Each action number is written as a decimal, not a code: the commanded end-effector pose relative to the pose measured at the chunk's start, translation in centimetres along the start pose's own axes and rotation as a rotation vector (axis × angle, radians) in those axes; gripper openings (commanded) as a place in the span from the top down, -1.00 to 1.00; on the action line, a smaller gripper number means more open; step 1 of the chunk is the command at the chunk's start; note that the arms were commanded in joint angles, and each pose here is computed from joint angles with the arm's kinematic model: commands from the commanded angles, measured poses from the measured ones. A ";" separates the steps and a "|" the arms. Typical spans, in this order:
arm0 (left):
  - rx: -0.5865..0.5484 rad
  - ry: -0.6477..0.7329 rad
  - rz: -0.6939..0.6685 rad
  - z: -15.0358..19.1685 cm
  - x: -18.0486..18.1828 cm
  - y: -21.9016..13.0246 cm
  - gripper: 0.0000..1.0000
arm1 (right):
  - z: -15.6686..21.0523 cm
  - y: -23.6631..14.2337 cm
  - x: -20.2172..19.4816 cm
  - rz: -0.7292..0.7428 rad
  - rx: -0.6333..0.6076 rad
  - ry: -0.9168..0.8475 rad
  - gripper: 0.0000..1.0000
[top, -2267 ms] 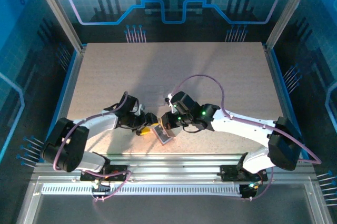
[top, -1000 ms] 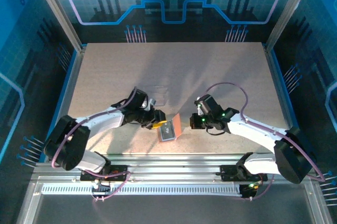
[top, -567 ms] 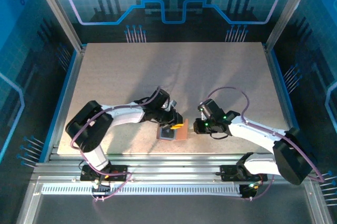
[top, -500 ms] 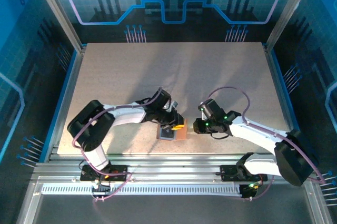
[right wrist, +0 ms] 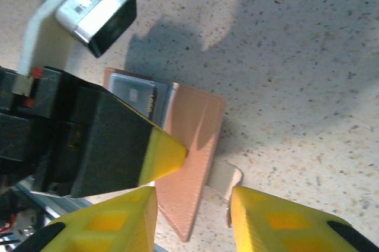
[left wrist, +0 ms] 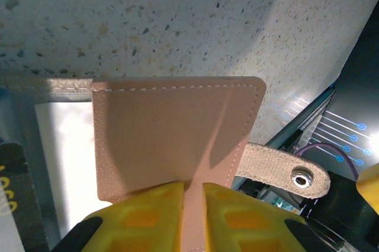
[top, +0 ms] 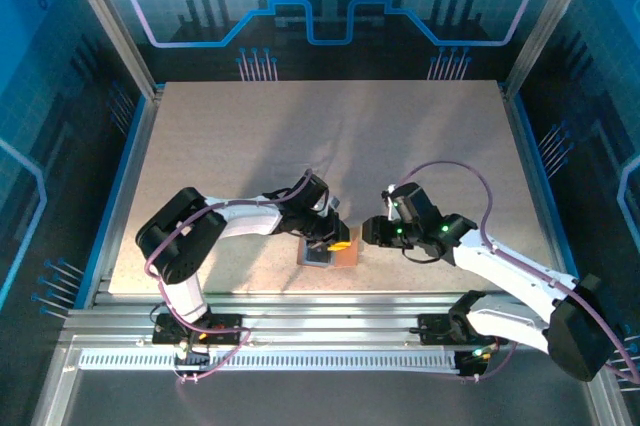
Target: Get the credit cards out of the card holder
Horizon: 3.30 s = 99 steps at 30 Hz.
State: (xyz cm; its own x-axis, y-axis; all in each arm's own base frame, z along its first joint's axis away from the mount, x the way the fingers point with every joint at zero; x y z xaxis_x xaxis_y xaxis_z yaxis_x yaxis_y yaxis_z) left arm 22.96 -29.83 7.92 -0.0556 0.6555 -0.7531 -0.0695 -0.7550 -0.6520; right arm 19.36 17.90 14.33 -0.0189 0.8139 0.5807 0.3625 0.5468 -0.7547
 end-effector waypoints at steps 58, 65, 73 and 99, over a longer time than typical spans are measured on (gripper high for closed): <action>-0.155 -0.093 -0.200 1.7 8.1 -8.5 0.99 | 2.8 9.1 0.5 -0.124 0.313 0.109 0.84; -0.114 -0.105 -0.208 1.9 9.3 -7.5 1.00 | 3.1 10.1 -0.6 -0.077 0.335 0.098 0.86; -0.080 -0.136 -0.213 2.2 10.8 -6.2 1.00 | 2.0 11.5 -1.9 -0.002 0.348 0.052 0.89; -0.235 -0.056 -0.148 1.1 5.4 -11.0 1.00 | 0.3 10.2 2.9 -0.039 0.330 -0.063 0.92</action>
State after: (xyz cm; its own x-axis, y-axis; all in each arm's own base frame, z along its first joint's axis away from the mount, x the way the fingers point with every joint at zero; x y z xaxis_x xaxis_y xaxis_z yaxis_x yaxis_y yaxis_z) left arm 21.74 -17.89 8.99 -0.1308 0.7556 -0.6418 0.1234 -0.6300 -0.7668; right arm 23.21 25.60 7.76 -0.0984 0.7946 0.5991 0.0392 0.6047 -0.7955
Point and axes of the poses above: each hand's point on the last joint's axis, 136 mm out from that joint toward the fingers, its own y axis out along the fingers, its own x axis along the line the jaws close on, z = x × y, the point moved 5 cm from there along -y, back along the fingers, and after that the axes turned 6 degrees about y, right-handed, at the moved point
